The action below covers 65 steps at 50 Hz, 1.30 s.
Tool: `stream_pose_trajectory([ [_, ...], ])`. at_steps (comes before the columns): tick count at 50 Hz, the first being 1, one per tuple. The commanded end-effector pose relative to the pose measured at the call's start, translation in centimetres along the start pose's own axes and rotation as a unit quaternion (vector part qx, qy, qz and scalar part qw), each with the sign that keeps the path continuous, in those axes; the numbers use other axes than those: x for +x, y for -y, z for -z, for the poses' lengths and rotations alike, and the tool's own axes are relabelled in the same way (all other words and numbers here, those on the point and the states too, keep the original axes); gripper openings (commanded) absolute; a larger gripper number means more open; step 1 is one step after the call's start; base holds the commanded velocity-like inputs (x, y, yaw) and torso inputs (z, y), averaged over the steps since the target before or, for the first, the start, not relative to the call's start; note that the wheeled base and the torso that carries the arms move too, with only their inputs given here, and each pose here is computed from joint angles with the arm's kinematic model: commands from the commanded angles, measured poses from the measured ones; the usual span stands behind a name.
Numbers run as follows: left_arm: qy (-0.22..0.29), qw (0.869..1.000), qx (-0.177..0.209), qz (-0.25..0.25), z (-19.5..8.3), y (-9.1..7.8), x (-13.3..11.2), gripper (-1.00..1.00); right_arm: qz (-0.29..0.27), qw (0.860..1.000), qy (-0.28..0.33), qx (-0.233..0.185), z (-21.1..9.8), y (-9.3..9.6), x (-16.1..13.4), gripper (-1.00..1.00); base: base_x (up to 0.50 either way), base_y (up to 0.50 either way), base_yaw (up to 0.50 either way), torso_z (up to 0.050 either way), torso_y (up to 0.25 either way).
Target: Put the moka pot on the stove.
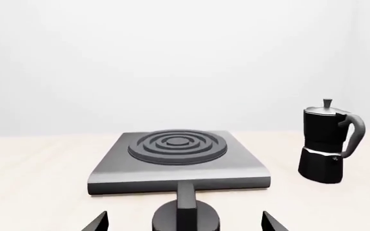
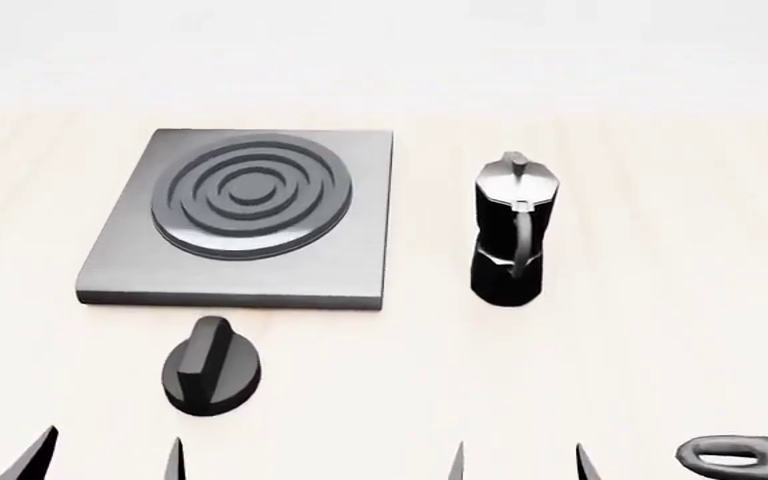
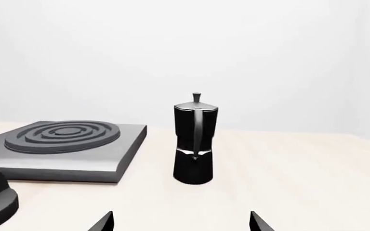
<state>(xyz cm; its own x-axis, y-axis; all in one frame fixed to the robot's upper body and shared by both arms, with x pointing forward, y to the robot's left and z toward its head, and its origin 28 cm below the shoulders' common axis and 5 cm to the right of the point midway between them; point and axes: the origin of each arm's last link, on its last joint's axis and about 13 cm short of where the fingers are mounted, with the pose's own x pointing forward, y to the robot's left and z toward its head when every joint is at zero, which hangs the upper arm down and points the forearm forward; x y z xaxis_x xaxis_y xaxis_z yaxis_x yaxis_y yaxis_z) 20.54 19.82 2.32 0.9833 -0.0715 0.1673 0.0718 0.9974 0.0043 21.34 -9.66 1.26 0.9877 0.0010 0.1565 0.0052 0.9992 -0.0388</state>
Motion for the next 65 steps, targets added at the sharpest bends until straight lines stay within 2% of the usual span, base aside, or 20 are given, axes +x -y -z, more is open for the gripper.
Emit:
stream_pose_trajectory([
  [1,0.003,1.000,-0.002,0.001,-0.17,0.01,-0.06,1.00,-0.001,1.000,-0.001,0.001,0.00,0.00,-0.01,1.00,0.21,0.00,0.00,0.000,0.000],
  [18,-0.006,1.000,-0.002,0.005,0.54,0.43,0.75,1.00,-0.004,1.000,-0.014,0.013,0.00,-0.03,-0.05,1.00,0.22,0.00,0.00,0.000,0.000],
  [65,-0.002,1.000,-0.002,0.008,0.28,0.48,0.47,1.00,0.000,1.000,-0.006,0.017,0.01,-0.04,-0.02,1.00,0.18,0.00,0.00,0.000,0.000],
])
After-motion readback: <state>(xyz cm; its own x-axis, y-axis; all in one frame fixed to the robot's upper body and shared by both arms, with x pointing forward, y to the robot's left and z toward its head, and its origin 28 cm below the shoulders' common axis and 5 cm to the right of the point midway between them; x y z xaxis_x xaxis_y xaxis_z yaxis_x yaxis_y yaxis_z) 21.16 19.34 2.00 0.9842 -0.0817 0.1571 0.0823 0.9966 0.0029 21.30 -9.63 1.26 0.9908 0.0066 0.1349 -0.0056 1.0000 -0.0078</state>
